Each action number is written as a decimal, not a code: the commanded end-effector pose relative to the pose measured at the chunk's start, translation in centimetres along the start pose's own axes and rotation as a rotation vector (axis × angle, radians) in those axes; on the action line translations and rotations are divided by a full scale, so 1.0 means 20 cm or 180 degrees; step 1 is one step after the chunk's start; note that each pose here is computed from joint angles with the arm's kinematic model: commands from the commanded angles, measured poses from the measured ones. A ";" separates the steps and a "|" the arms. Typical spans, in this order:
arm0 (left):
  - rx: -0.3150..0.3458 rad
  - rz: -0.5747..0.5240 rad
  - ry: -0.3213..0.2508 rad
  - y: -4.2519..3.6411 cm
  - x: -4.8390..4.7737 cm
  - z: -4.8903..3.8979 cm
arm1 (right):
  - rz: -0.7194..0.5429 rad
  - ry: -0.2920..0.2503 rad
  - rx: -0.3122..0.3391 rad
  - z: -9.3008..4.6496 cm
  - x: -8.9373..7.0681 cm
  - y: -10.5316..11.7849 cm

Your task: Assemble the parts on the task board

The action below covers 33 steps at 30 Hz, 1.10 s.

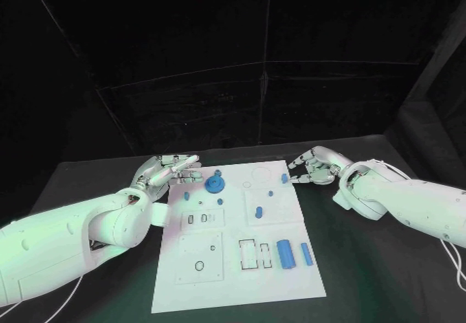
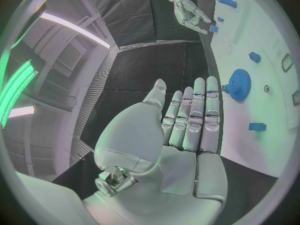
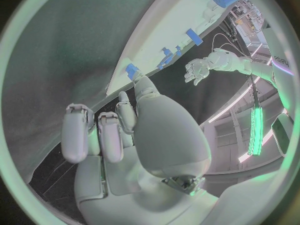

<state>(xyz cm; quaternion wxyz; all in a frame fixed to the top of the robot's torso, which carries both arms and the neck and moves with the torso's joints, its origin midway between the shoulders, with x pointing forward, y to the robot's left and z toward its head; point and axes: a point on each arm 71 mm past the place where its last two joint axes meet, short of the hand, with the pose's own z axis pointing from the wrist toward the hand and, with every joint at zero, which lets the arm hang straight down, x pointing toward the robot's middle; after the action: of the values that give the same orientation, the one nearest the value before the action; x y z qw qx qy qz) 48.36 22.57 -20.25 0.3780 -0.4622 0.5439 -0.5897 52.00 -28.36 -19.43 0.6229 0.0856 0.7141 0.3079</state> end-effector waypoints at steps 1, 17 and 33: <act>0.0030 -0.0032 0.0048 -0.005 0.008 0.003 | -0.0033 0.0099 -0.0053 0.01 0.02 0.02; 0.0021 -0.0027 0.0039 -0.002 0.012 0.008 | -0.0091 0.0237 -0.0014 0.02 0.10 0.02; 0.0005 -0.0029 0.0046 0.001 0.016 0.013 | -0.0069 0.0176 -0.0019 0.05 0.12 0.05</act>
<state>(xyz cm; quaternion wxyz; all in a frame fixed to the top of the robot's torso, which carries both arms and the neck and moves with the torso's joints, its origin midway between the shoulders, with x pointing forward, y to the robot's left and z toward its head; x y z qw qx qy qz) 48.49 22.29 -20.34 0.3753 -0.4624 0.5449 -0.5903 52.14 -26.19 -20.88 0.6043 0.0672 0.7323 0.3066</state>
